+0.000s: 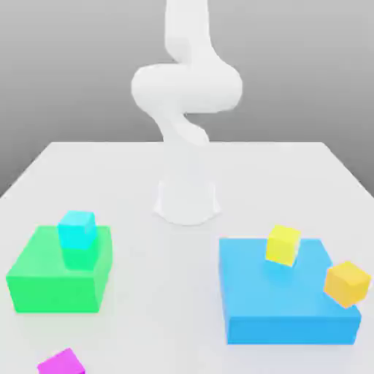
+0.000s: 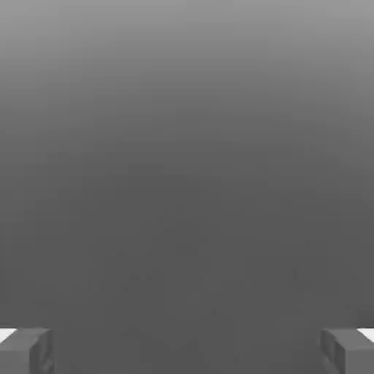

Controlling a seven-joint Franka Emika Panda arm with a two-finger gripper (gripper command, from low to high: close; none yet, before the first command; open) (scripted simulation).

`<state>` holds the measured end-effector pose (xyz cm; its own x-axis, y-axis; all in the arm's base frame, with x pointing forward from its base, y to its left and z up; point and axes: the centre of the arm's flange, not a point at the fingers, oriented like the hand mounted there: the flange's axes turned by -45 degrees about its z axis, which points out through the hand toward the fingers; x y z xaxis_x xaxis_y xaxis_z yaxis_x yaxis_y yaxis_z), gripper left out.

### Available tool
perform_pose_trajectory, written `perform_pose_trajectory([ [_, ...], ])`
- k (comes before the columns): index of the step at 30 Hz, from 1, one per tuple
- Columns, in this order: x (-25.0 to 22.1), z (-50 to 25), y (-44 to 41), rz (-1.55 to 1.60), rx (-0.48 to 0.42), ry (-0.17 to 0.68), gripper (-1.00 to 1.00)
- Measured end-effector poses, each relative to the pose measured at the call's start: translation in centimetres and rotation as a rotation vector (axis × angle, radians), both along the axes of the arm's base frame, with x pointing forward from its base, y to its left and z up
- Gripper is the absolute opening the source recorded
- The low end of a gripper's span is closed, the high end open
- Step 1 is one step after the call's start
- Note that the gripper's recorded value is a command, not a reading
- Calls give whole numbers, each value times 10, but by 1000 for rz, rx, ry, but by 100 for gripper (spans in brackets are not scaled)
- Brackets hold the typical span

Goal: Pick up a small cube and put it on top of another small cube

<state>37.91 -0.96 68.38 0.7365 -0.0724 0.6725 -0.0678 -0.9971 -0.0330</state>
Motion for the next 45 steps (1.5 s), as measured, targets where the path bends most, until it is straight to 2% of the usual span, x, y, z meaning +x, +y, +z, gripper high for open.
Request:
perform_pose_trajectory([
  [8, 89, -106, -42, -190, 83, 193, 0],
  [16, 142, -232, -93, -386, 165, 375, 0],
  [23, 156, -355, -140, -567, 239, 530, 0],
  [29, 145, -465, -169, -718, 300, 663, 0],
  [33, 141, -528, -175, -748, 311, 689, 0],
  [34, 141, -542, -175, -749, 312, 689, -100],
  [41, 141, -546, -175, -750, 312, 689, -100],
  [45, 140, -497, -175, -751, 313, 689, -100],
])
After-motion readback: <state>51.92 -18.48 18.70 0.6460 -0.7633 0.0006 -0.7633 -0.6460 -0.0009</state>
